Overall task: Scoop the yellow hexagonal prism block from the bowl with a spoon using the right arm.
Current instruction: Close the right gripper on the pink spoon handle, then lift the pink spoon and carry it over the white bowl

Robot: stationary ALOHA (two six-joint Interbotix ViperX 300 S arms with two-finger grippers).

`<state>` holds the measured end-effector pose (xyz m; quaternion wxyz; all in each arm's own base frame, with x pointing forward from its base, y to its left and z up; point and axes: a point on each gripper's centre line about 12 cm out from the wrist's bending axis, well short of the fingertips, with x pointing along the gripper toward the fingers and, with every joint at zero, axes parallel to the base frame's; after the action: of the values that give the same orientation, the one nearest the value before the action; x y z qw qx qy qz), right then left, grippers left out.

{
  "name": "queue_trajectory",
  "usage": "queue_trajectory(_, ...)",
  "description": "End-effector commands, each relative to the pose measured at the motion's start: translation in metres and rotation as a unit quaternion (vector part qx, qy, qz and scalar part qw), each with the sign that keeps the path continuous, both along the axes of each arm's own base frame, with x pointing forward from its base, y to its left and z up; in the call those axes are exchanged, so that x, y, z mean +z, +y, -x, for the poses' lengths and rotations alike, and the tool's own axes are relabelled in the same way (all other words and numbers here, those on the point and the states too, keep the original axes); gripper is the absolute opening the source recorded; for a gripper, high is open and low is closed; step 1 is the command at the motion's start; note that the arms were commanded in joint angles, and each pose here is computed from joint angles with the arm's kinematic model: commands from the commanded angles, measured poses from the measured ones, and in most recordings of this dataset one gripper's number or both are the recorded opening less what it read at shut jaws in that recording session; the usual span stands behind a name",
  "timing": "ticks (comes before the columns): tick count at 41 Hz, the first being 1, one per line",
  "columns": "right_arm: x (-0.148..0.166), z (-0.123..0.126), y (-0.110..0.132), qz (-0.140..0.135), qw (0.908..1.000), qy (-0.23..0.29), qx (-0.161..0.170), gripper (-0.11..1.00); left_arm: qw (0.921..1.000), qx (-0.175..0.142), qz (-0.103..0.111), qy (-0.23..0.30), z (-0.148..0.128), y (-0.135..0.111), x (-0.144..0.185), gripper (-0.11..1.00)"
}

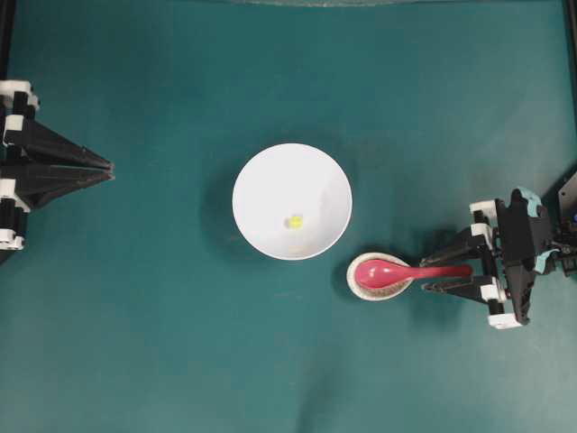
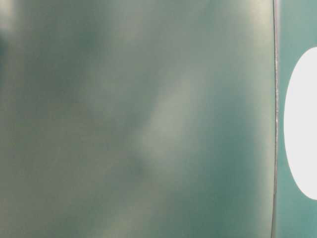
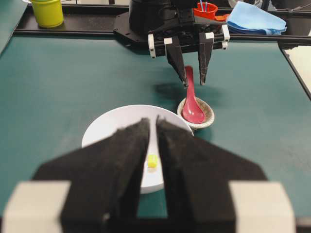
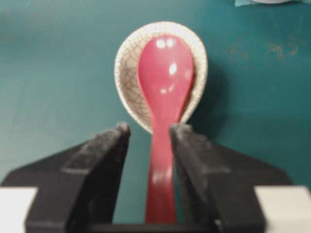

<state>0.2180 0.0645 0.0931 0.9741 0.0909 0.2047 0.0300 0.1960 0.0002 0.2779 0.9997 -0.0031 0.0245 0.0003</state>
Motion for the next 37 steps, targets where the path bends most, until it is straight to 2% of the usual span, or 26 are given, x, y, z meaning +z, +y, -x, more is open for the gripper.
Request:
queue_trajectory(1,0.0054,-0.0023,0.0015,-0.004,0.9999,-0.013,0.0,0.47,1.0,0.001,0.0,-0.01,-0.0033,0.0003,0.0092,0.14)
queue_trajectory(8,0.0054,-0.0023,0.0015,-0.003,0.9999,-0.013,0.001,0.46,0.9999,0.001,0.002,-0.011,-0.0031,0.0003,0.0095,0.14)
queue_trajectory(17,0.004,-0.0022,-0.0029,-0.01,0.9997,-0.006,-0.022,0.46,0.9999,0.001,0.002,-0.012,-0.0033,0.0003,0.0095,0.14)
queue_trajectory(37,-0.0012,-0.0022,0.0001,-0.005,0.9998,0.015,-0.011,0.47,0.9999,0.001,0.001,-0.012,-0.0031,0.0003,0.0097,0.14)
